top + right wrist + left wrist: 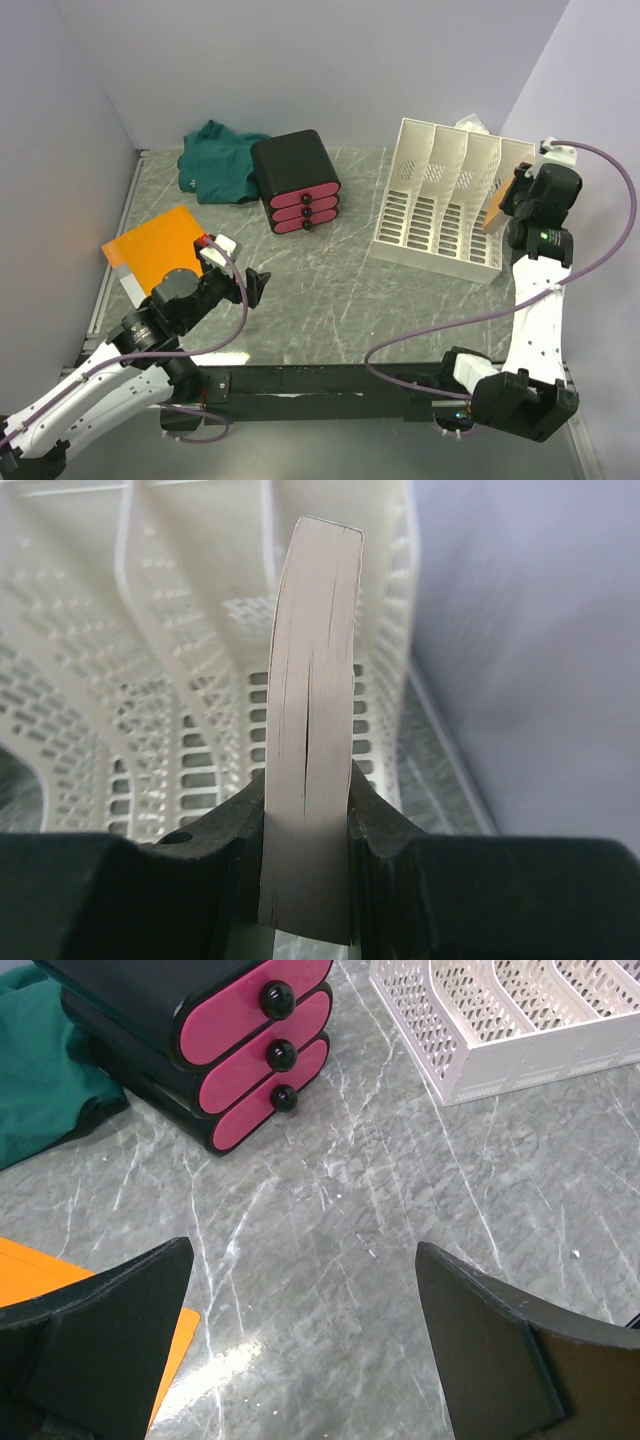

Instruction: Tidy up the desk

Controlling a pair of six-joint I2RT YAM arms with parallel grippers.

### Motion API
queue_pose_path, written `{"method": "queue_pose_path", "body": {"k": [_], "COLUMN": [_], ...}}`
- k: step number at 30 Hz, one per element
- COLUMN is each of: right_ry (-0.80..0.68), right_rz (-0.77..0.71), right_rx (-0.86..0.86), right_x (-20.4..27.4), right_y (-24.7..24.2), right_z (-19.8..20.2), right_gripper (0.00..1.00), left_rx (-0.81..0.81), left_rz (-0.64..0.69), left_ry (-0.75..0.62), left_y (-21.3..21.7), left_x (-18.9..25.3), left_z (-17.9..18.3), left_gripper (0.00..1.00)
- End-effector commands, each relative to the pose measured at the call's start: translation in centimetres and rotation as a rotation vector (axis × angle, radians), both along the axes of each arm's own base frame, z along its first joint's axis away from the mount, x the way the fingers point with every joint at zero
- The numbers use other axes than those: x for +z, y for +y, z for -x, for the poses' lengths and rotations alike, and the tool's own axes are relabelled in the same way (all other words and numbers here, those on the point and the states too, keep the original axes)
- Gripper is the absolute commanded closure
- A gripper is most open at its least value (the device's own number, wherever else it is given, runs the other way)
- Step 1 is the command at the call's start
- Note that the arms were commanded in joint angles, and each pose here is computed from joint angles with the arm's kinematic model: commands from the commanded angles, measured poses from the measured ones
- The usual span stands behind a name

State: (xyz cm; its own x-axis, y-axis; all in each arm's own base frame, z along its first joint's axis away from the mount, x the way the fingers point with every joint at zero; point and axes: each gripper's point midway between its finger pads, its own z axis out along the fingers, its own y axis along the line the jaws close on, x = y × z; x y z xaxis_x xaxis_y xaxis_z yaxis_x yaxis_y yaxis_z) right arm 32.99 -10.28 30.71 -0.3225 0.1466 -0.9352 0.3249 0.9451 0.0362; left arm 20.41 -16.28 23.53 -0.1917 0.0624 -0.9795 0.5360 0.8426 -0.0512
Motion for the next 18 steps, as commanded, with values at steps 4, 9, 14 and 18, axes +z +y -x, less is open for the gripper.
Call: {"method": "queue_pose_path", "body": {"k": [4, 9, 14, 18], "right_ry": [-0.095, -0.029, 0.029, 0.059], "right_rz": [0.087, 0.095, 0.095, 0.066], "right_rx": [-0.024, 0.042, 0.097, 0.168], "right_x": [2.6, -0.6, -3.8, -6.1], "right_y": [-2.8, -3.1, -3.4, -2.7], "right_z": [-0.9, -3.5, -5.7, -6.9], "right_gripper": [1.0, 1.0, 1.0, 1.0], "left_rx": [-0.012, -0.007, 0.007, 0.01], "left_rz": [0.006, 0.005, 0.016, 0.016], "left_ry": [-0.034, -0.035, -0.048, -0.046], "left_y": [-0.3, -0.1, 0.2, 0.3], "left_x": [1.0, 1.1, 1.4, 1.4], "left_z": [-0.2, -0.2, -0.2, -0.2], "left_gripper": [0.01, 0.01, 0.01, 0.0]}}
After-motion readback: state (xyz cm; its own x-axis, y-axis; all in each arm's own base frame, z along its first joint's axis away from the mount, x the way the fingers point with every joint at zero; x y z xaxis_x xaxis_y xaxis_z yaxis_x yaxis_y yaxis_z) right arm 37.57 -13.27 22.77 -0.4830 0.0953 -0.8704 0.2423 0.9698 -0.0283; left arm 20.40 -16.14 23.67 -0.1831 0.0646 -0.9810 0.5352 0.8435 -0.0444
